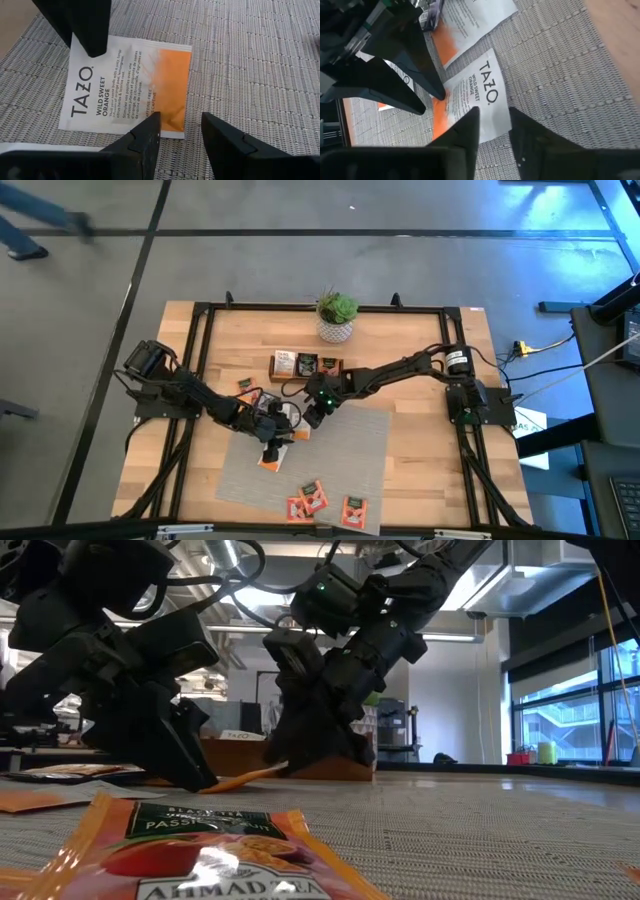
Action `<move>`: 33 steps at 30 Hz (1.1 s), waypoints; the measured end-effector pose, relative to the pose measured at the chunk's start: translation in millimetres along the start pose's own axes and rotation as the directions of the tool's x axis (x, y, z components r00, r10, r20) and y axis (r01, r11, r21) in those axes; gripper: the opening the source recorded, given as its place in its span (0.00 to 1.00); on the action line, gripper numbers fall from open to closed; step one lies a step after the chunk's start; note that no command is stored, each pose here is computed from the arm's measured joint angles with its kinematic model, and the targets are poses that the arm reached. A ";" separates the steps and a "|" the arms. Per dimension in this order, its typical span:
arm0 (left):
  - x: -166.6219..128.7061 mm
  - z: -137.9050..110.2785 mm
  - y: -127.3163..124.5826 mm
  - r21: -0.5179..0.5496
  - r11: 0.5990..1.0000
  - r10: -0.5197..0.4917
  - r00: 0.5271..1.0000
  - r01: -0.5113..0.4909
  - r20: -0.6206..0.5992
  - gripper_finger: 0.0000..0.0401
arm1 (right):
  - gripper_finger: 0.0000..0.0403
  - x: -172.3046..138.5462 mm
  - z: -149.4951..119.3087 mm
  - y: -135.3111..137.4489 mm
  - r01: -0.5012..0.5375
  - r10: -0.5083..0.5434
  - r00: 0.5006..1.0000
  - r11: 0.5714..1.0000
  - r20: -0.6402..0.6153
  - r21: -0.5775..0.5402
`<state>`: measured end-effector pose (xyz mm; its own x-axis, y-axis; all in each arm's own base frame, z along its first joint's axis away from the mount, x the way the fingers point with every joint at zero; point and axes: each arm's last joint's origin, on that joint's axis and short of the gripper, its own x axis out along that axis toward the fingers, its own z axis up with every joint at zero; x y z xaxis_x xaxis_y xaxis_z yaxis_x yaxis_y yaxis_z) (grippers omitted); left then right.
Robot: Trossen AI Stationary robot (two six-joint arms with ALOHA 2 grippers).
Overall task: Pick & Place Tea
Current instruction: Put the white tea bag into the left section of the wooden organizer
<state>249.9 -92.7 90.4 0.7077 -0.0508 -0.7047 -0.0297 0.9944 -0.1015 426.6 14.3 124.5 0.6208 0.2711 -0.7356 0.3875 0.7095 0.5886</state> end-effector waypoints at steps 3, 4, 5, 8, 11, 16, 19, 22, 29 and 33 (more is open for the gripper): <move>0.0 0.0 0.0 0.000 1.000 0.000 1.000 0.000 0.000 0.35 | 0.16 0.0 0.0 0.0 0.000 0.000 1.000 1.000 0.000 -0.001; 0.0 0.0 0.0 0.000 1.000 0.000 1.000 0.000 0.000 0.35 | 0.13 0.0 0.0 0.0 0.000 0.000 1.000 1.000 -0.001 -0.003; 0.0 0.0 0.0 0.000 1.000 0.001 1.000 -0.001 0.001 0.35 | 0.11 0.0 -0.1 0.0 0.000 0.000 1.000 1.000 -0.001 -0.005; 0.0 0.1 0.1 0.001 1.000 0.000 1.000 0.000 0.002 0.35 | 0.04 0.0 -0.1 -0.1 0.001 -0.001 1.000 1.000 -0.001 -0.030; -0.7 0.9 0.0 0.000 1.000 -0.003 1.000 0.003 0.007 0.35 | 0.02 0.0 -0.1 -0.1 0.002 -0.002 1.000 0.998 -0.001 -0.056; -11.4 7.7 -0.4 0.019 0.999 -0.039 0.999 0.039 0.024 0.35 | 0.01 -0.4 1.0 1.2 0.002 -0.002 1.000 0.996 -0.001 -0.086; -25.6 18.3 -3.7 0.037 0.993 -0.111 0.992 0.109 0.062 0.35 | 0.01 -3.6 4.4 5.9 0.002 -0.003 1.000 0.994 -0.004 -0.114; -43.7 30.4 -3.9 0.032 0.990 -0.142 0.983 0.139 0.115 0.35 | 0.01 -14.6 12.6 17.7 -0.012 0.016 1.000 0.985 0.018 -0.174; -101.6 47.8 4.3 0.060 0.990 -0.141 0.966 0.131 0.217 0.35 | 0.01 -64.0 39.5 51.4 0.100 0.010 0.967 0.904 0.254 -0.415; -136.0 50.2 14.7 0.027 0.999 -0.042 0.953 0.036 0.300 0.35 | 0.01 -88.5 60.0 50.9 0.224 -0.009 0.909 0.853 0.417 -0.471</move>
<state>188.6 -66.5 219.9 0.8873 -0.0625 -0.4569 0.0146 0.9941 -0.1077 432.2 -12.6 239.7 0.8450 -0.0308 -0.5338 0.1485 0.9726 0.1789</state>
